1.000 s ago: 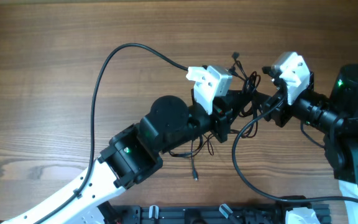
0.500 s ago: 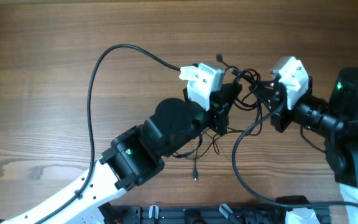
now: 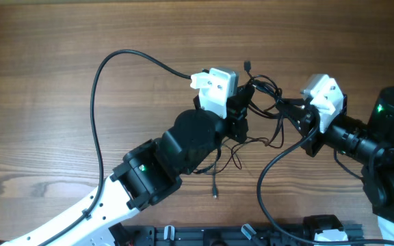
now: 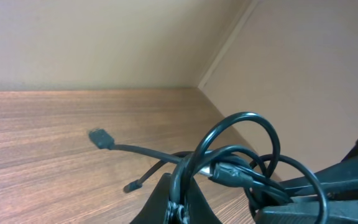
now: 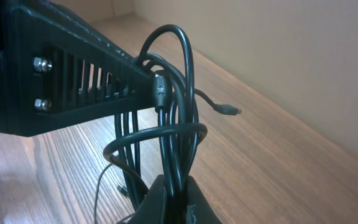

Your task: Untangle cables

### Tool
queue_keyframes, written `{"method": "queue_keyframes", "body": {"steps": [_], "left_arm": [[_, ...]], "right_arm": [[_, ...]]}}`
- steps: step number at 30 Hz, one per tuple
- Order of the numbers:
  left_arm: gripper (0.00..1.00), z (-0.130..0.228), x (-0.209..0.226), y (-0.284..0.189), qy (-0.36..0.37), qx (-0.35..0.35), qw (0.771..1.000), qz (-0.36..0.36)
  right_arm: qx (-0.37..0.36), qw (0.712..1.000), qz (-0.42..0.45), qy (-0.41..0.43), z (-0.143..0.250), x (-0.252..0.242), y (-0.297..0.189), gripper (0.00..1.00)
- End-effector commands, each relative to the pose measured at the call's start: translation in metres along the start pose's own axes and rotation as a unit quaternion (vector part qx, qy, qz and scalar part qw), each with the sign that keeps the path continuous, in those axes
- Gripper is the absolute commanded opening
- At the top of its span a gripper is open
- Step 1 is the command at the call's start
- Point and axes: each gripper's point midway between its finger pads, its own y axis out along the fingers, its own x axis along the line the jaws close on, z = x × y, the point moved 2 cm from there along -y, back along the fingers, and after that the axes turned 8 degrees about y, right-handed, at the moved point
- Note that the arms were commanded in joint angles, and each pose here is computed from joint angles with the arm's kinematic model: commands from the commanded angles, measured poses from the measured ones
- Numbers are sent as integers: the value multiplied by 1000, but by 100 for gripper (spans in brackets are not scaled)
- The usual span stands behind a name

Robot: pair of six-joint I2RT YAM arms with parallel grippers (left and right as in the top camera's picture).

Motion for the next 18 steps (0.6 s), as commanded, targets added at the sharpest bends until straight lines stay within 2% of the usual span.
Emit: {"method": "queue_keyframes", "body": {"steps": [1, 5, 15, 16, 18], "left_arm": [[4, -13, 45, -5, -17, -20, 996, -89], [4, -1, 94, -8, -122, 4, 980, -158], [4, 6, 88, -3, -147, 49, 984, -84], [4, 6, 83, -3, -141, 54, 986, -69], [4, 5, 73, -2, -128, 60, 989, -38]], "right_arm": [[0, 1000, 0, -6, 0, 3, -4, 4], [4, 1000, -5, -3, 3, 5, -4, 4], [7, 999, 10, 40, 3, 0, -4, 5], [10, 998, 24, 50, 4, -4, -4, 13], [19, 995, 59, 73, 8, -15, -4, 64]]}}
